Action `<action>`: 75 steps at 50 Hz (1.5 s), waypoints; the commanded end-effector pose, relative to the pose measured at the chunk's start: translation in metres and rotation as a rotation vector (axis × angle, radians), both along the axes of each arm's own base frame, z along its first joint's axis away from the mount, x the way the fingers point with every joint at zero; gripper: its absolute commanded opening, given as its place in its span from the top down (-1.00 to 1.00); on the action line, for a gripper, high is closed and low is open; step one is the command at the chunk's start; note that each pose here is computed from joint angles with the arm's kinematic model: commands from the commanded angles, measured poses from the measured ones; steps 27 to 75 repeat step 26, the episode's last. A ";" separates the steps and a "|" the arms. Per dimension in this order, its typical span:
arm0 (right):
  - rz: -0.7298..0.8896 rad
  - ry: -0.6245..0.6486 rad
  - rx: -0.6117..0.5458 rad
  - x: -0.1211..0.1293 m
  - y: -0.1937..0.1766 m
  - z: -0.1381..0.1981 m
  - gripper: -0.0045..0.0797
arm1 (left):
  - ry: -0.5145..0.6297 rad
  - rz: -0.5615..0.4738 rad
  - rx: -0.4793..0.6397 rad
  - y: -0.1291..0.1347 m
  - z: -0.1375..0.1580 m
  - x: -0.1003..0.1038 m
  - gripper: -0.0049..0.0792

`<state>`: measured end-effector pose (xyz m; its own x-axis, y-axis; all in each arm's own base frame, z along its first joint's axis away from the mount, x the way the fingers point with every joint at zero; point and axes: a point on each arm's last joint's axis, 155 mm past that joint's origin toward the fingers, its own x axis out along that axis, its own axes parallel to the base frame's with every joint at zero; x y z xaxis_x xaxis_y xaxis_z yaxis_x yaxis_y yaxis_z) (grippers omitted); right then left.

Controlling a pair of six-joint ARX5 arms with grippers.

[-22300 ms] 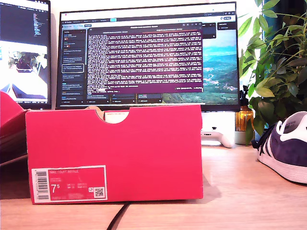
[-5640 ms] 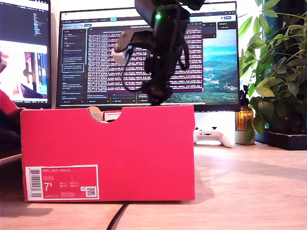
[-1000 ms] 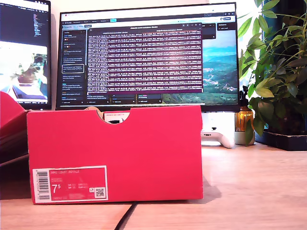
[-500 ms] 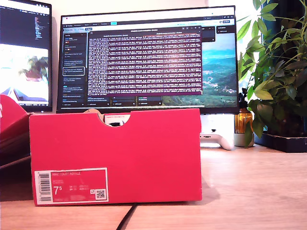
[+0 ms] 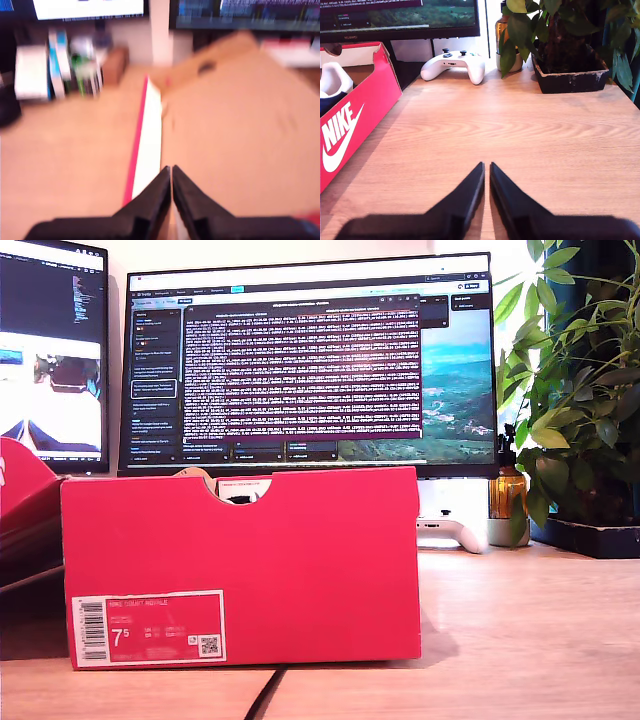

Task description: Pack the blue shoes by picking the first shoe and placing it inside the red shoebox, left side, then picking and rotating the second shoe and placing it in the shoebox

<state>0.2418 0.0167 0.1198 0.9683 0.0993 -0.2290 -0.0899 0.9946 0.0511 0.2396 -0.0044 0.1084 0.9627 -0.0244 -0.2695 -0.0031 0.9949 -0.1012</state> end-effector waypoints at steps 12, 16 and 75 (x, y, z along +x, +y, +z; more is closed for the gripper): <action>0.002 -0.001 0.006 0.000 0.001 -0.003 0.89 | 0.056 0.007 -0.008 0.001 -0.018 -0.003 0.93; 0.002 -0.001 0.006 0.000 0.001 -0.003 0.89 | 0.055 0.008 -0.007 0.001 -0.017 -0.003 0.93; 0.002 -0.001 0.006 0.000 0.001 -0.003 0.89 | 0.055 0.008 -0.007 0.001 -0.017 -0.003 0.93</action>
